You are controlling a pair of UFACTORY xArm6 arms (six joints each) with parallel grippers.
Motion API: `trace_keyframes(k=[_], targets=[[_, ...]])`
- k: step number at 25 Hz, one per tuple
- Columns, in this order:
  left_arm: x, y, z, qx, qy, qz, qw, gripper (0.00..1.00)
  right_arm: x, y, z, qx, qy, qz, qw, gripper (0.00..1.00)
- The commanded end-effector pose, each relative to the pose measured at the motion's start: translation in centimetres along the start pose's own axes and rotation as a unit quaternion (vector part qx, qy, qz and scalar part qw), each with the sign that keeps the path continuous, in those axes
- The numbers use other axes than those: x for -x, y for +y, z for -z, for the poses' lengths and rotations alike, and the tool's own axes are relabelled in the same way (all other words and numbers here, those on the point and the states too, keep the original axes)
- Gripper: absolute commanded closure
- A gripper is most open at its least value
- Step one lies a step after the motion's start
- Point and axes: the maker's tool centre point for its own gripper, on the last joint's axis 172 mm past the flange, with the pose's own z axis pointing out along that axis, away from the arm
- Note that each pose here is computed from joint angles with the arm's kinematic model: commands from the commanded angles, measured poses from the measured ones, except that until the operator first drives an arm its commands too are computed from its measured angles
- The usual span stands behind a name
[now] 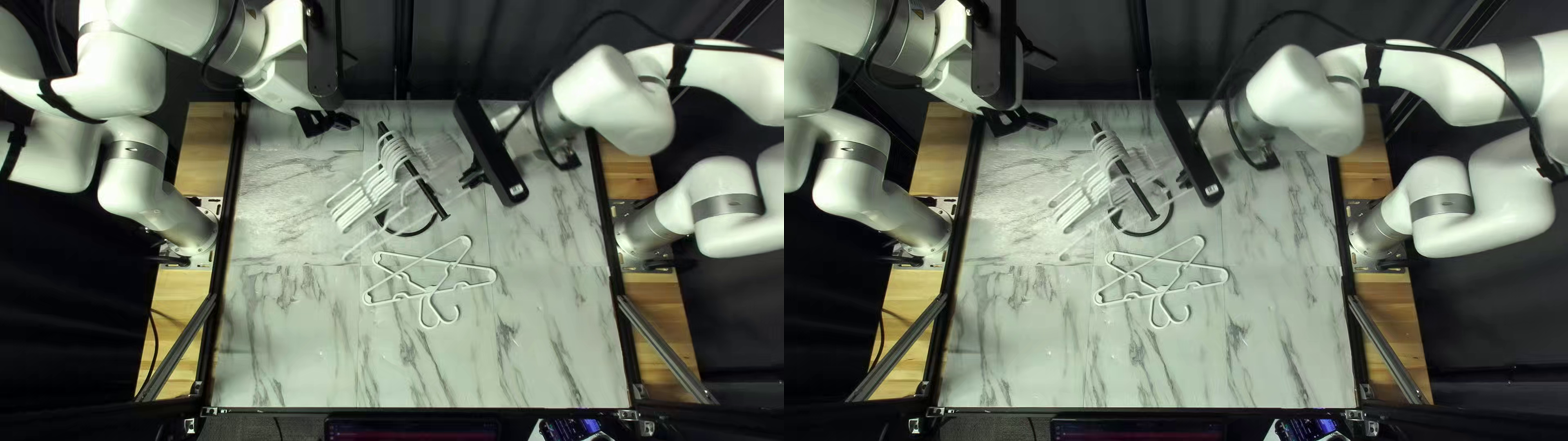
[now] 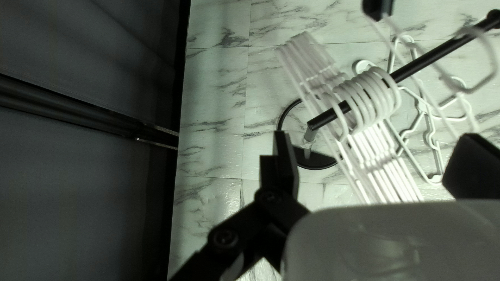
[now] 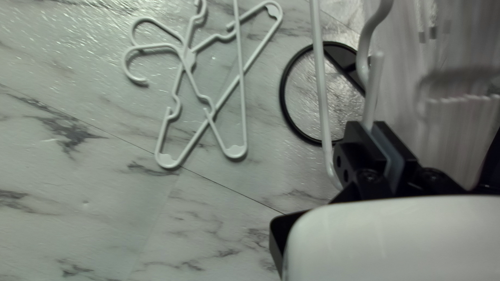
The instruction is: Remove hangers from rack and place onto table
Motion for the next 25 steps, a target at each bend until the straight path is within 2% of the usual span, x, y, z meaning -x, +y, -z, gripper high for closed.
trace_keyframes(k=[1, 6, 8, 9, 10, 21, 23, 25], targets=[[0.0, 0.0, 0.0, 0.000, 0.000, 0.000, 1.0000, 0.00, -0.9, -3.0, -0.5, 0.016, -0.002, 0.005, 0.9999, 1.00], [0.0, 0.0, 0.0, 0.000, 0.000, 0.000, 1.0000, 0.00, -1.1, -6.1, -0.9, 0.040, -0.017, 0.006, 0.9990, 1.00], [0.0, 0.0, 0.0, 0.000, 0.000, 0.000, 1.0000, 0.00, -0.5, -6.7, -1.4, 0.054, -0.037, 0.006, 0.9978, 1.00], [0.0, 0.0, 0.0, 0.000, 0.000, 0.000, 1.0000, 0.00, 0.3, -6.5, -1.6, 0.073, -0.053, 0.010, 0.9959, 1.00], [0.0, 0.0, 0.0, 0.000, 0.000, 0.000, 1.0000, 0.00, 0.4, -6.5, -1.6, 0.078, -0.056, 0.012, 0.9953, 1.00], [0.0, 0.0, 0.0, 0.000, 0.000, 0.000, 1.0000, 0.00, 0.4, -6.5, -1.6, 0.078, -0.056, 0.012, 0.9953, 1.00], [0.0, 0.0, 0.0, 0.000, 0.000, 0.000, 1.0000, 0.00, 1.0, -7.7, -1.7, 0.066, -0.061, 0.012, 0.9958, 1.00], [0.0, 0.0, 0.0, 0.000, 0.000, 0.000, 1.0000, 0.00, 0.8, -9.7, -2.2, 0.099, -0.091, -0.008, 0.9909, 1.00]])
